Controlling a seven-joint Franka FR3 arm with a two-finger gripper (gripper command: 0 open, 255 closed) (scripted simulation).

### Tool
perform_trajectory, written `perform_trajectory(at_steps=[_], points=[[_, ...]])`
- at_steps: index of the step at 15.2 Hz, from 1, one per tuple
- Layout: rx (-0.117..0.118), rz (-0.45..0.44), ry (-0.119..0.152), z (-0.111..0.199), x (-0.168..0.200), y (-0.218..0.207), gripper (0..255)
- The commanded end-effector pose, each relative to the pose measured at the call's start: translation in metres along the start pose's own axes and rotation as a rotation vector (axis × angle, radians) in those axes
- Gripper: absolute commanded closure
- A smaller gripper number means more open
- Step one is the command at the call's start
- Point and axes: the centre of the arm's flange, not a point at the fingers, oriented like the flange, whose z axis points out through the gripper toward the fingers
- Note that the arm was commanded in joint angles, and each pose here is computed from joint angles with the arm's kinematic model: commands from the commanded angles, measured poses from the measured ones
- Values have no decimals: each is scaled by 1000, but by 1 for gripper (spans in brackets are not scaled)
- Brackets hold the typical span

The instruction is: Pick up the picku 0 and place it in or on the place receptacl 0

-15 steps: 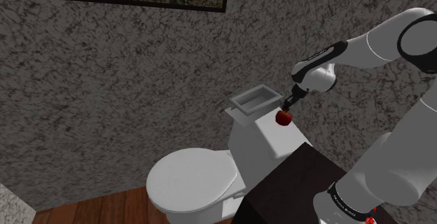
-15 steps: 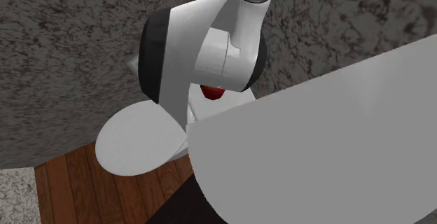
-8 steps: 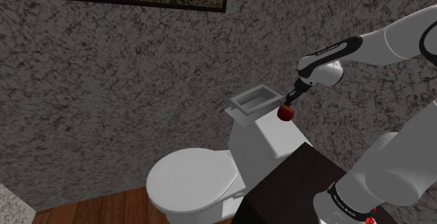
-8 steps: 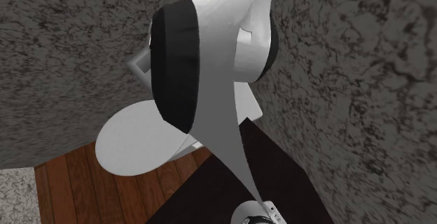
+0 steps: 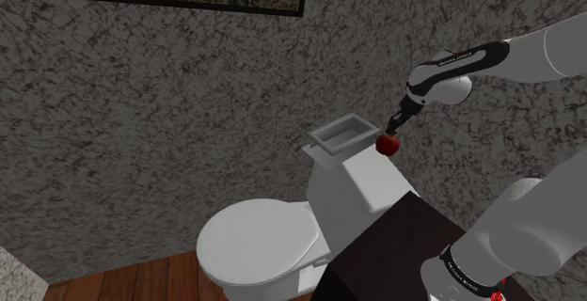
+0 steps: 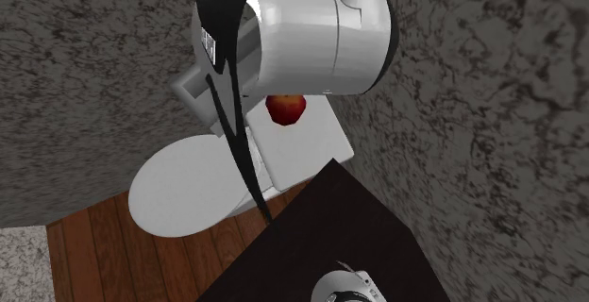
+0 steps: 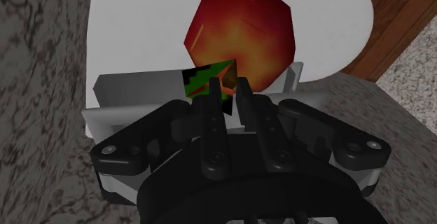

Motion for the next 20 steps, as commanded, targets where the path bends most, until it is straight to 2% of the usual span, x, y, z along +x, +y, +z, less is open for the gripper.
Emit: perform_trajectory(at_steps=[1,6,20], points=[[0,0,0,-11,2,-1,255],[0,0,0,-32,6,-3,255],[0,0,0,-40,190,6,255]])
